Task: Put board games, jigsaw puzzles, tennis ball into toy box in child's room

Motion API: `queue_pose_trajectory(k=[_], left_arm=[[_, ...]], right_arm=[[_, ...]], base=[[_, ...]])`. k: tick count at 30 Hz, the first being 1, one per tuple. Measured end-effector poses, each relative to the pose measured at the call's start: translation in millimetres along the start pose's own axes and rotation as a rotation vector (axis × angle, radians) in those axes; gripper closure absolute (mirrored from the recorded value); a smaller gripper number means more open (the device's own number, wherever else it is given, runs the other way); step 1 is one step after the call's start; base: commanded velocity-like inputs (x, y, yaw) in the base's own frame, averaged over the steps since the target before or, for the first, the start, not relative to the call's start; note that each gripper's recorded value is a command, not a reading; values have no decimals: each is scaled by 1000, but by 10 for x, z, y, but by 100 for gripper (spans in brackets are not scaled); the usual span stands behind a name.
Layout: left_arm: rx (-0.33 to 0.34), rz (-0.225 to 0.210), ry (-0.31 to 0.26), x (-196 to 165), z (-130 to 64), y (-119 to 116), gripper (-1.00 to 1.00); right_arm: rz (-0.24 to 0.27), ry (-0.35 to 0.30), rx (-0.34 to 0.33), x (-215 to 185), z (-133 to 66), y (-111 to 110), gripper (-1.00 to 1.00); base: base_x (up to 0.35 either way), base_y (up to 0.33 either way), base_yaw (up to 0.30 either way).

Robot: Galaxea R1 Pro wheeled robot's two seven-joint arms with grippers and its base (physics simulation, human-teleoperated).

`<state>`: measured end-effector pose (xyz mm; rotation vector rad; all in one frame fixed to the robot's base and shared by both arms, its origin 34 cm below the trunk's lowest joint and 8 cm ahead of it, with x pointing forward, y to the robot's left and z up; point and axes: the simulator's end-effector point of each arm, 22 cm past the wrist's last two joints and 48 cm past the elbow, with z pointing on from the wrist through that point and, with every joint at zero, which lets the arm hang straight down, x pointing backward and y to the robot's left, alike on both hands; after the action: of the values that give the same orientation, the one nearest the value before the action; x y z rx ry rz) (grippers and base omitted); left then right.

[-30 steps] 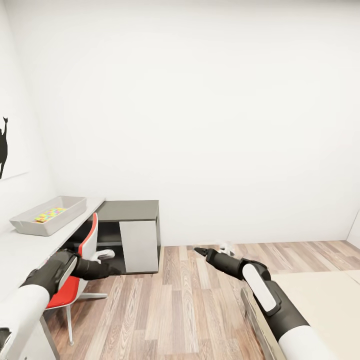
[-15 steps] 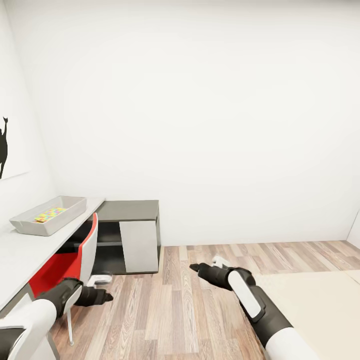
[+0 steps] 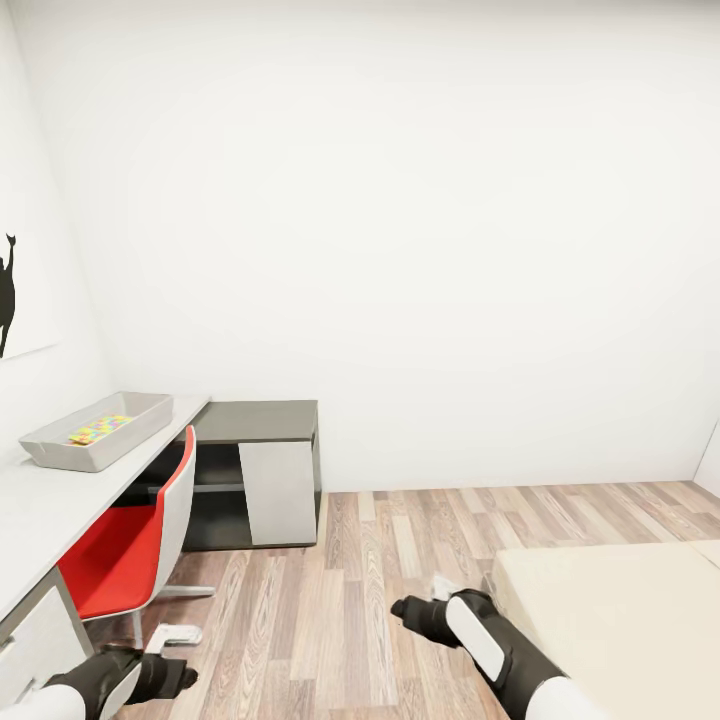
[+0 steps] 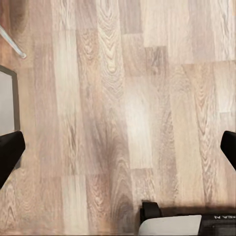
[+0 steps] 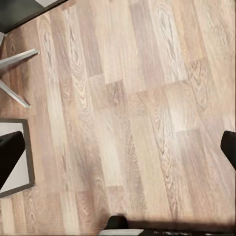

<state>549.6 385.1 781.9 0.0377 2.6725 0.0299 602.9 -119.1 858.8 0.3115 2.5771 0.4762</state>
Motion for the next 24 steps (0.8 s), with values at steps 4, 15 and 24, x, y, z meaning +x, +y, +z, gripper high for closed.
queue_pose_trajectory(k=[4,15,24], left_arm=[[-59,11,-5,260,47,134,-100],[-92,48,-1,1100,122,176,-100],[-85,56,46,1634,117,132,-100]], right_arm=[[1,24,63,214,108,-282,-100],[22,44,243,742,244,-1112,-100],[33,78,290,1258,245,-1401,-100]], base=[[0,0,0],[0,0,0],[0,0,0]])
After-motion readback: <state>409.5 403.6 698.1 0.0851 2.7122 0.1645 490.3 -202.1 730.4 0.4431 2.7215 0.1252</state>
